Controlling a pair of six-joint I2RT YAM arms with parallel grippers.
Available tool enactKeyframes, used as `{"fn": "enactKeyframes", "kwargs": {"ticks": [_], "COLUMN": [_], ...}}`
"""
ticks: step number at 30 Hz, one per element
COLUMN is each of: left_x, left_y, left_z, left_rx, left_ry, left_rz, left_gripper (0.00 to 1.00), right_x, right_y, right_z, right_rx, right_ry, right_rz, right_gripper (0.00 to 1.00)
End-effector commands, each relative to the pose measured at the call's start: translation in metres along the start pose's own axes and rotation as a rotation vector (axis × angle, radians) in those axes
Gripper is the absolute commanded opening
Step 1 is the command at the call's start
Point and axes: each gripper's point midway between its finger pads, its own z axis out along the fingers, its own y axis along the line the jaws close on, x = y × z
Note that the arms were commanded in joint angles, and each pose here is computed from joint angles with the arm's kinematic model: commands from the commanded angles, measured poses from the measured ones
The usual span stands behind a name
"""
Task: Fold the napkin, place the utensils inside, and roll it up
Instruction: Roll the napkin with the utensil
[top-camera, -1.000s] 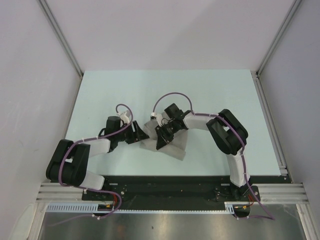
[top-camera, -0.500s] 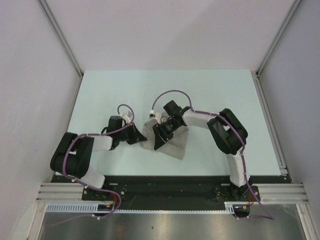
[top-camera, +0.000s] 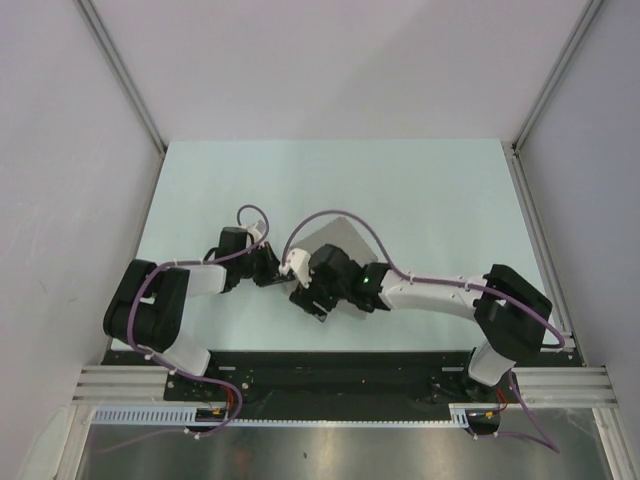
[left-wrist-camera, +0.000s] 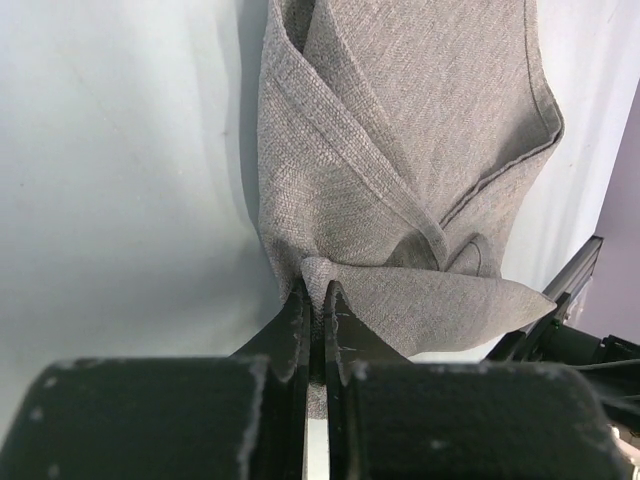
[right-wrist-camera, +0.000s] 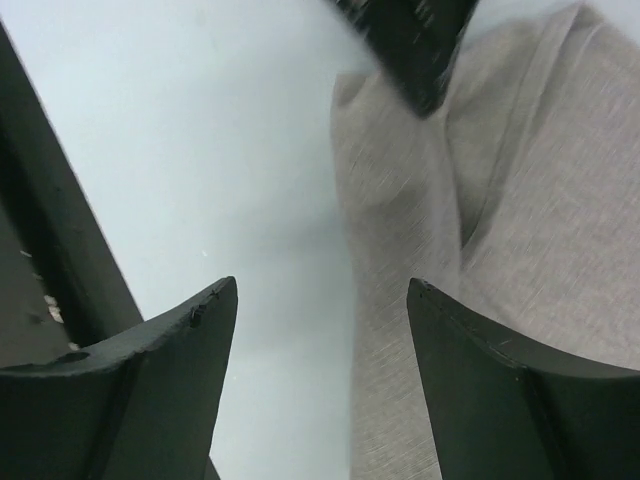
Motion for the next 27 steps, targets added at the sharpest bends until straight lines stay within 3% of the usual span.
{"fn": "enactKeyframes", "kwargs": {"ticks": [1,16,19,21,23,27], "left_x": [-0.012,-0.016,-0.018,-0.019,-0.022,-0.031], "left_y": [-0.001,-0.005,-0.009,-0.011,-0.016,-0.028], "left_z": [0.004,0.006,0.006,0.006,0.006,0.003], "left_rx": [-0.007,-0.001,0.013,0.023,0.044,0.079], "left_ry": [-0.008,0.004,0.005,0.004,-0.003,-0.030], "left_rz": [0.025,0.024,0.028,0.033,0.040,0.058], "left_gripper": [0.00,0.00,0.00,0.01,0.04,0.27], "right_x": [0.008,0.044,0.054,0.061,0.065,0.079], "right_y": [-0.024,-0.033,-0.036,-0.040,-0.040,-0.024], "right_z": [0.008,0.047,0.051,0.053,0.056,0.059], "right_rx": [0.255,0.332,0.318,0.302,0.245,0.060], "right_ry": [-0.015,0.089,0.119,0.139,0.160,0.234], "right_rz": [-0.123,-0.290,-0.269,-0.243,-0.196,-0.082], "right_gripper": [0.73,0.69,0.65,0.54,0.44,0.33]}}
